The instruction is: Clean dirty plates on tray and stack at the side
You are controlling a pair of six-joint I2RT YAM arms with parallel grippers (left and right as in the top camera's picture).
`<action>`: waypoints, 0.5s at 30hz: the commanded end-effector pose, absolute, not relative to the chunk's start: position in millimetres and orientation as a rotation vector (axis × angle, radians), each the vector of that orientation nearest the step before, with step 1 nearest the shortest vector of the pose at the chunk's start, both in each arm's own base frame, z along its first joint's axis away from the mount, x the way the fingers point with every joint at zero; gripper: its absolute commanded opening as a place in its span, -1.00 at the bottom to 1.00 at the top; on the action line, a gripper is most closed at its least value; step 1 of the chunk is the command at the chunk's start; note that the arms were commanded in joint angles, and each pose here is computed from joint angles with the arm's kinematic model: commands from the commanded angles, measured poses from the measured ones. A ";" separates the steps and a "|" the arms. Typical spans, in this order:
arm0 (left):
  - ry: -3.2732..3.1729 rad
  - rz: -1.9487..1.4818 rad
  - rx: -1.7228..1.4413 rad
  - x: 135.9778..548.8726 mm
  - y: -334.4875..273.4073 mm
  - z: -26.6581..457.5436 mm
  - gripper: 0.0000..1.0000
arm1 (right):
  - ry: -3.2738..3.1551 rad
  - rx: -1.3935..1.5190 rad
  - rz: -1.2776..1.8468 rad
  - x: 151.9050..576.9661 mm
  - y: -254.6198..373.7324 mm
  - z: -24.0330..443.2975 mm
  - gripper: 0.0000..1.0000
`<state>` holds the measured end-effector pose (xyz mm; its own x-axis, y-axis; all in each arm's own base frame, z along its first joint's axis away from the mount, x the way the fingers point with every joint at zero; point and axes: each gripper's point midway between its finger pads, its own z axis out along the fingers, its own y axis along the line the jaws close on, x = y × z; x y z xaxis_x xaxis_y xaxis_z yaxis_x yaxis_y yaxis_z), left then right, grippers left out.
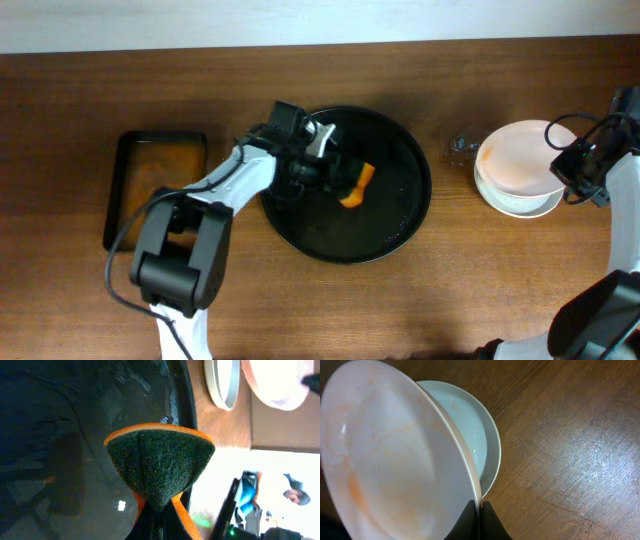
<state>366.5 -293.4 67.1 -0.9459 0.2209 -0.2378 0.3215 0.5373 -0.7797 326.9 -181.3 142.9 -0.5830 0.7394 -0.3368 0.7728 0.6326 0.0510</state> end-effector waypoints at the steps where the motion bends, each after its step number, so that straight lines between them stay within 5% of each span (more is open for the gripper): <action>1: 2.623 -1.508 0.593 346.7 -312.0 60.2 -0.99 | 2.523 1.250 -0.135 326.6 -188.7 137.5 -0.83; 3: 2.652 -1.513 0.600 340.9 -316.2 49.2 -0.99 | 2.538 1.256 -0.134 326.5 -188.6 132.0 -0.04; 4: 2.660 -1.514 0.604 338.9 -317.7 46.0 -0.99 | 2.548 1.258 -0.129 326.2 -187.5 129.8 0.11; 8: 2.745 -1.393 0.573 340.6 -312.0 18.0 -0.99 | 2.577 1.258 -0.054 325.9 -177.0 126.5 0.12; 15: 2.990 -0.652 0.436 357.0 -245.4 -42.2 -0.99 | 2.614 1.238 -0.052 321.1 -173.7 124.9 0.11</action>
